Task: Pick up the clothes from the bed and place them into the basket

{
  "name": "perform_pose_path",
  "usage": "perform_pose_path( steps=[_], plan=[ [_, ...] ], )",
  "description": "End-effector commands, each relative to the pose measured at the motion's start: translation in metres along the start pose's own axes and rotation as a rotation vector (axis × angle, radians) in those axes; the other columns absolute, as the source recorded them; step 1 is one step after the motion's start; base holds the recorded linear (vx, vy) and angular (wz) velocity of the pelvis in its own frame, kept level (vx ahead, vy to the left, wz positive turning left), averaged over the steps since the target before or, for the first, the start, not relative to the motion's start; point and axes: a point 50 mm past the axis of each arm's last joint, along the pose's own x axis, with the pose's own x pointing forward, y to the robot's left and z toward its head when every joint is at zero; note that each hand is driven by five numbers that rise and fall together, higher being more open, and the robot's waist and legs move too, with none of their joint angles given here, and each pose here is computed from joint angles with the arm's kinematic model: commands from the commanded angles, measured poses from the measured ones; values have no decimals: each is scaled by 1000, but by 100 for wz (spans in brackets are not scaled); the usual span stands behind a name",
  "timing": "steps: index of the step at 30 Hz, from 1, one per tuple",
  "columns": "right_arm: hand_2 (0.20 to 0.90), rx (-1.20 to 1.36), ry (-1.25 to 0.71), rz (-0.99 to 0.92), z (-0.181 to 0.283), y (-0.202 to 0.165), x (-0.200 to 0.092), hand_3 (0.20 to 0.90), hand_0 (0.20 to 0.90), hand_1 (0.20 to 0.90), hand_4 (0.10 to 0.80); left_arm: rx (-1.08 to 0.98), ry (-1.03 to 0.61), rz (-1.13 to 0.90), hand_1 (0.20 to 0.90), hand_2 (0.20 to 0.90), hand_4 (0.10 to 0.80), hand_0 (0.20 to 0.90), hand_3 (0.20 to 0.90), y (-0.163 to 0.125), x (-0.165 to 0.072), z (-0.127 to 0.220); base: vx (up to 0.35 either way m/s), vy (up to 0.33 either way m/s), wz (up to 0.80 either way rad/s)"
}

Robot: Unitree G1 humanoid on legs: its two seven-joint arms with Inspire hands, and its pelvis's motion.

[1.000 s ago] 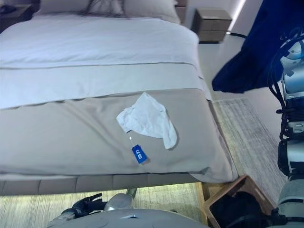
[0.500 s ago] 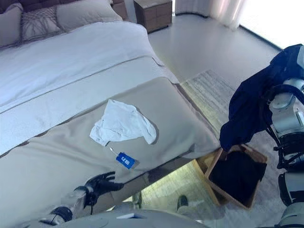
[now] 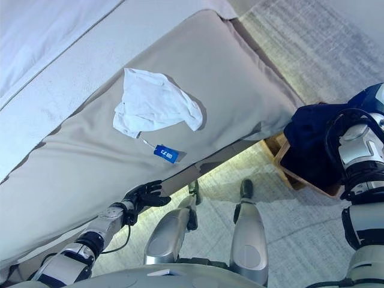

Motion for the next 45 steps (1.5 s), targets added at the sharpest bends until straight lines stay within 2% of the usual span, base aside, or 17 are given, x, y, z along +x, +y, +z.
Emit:
perform_pose_path(
  steps=[1, 8, 18, 20, 21, 25, 28, 30, 38, 45],
  plan=[
    [900, -12, -94, -169, 36, -49, 12, 900, 900, 900, 800, 22, -35, 24, 900, 900, 800, 900, 900, 17, -7, 0, -10, 60, 1],
    [900, -41, -59, -101, 21, -52, 16, 900, 900, 900, 800, 0, -20, 21, 900, 900, 800, 900, 900, 24, -12, -5, 8, 54, 0],
    [900, -324, 54, 213, -26, -57, 17, 900, 900, 900, 800, 16, 38, 108, 900, 900, 800, 900, 900, 61, -28, -12, 25, -25, 2],
    [900, -291, 14, 187, -25, -60, 16, 900, 900, 900, 800, 15, 53, 117, 900, 900, 800, 900, 900, 63, -30, -17, 103, -19, 7],
    [900, -245, -28, 164, -19, -63, 16, 900, 900, 900, 800, 12, 63, 122, 900, 900, 800, 900, 900, 62, -30, -21, 152, 54, 13],
    [900, 32, -407, 112, 57, -70, -10, 900, 900, 900, 800, -30, 112, 136, 900, 900, 800, 900, 900, 55, -34, -44, 117, 139, -3],
    [900, 46, -537, 168, 80, -60, -26, 900, 900, 900, 800, -36, 129, 127, 900, 900, 800, 900, 900, 51, -33, -49, 96, 152, 12],
    [900, -1, -605, 227, 90, -40, -36, 900, 900, 900, 800, -29, 155, 99, 900, 900, 800, 900, 900, 43, -33, -59, 183, 206, 44],
    [900, -78, -608, 218, 120, 0, -39, 900, 900, 900, 800, -6, 183, 88, 900, 900, 800, 900, 900, 41, -33, -63, 55, 162, 64],
    [900, -191, -441, 247, 133, 21, -30, 900, 900, 900, 800, -26, 189, 134, 900, 900, 800, 900, 900, 62, -40, -63, 84, 67, 49]
  ],
)
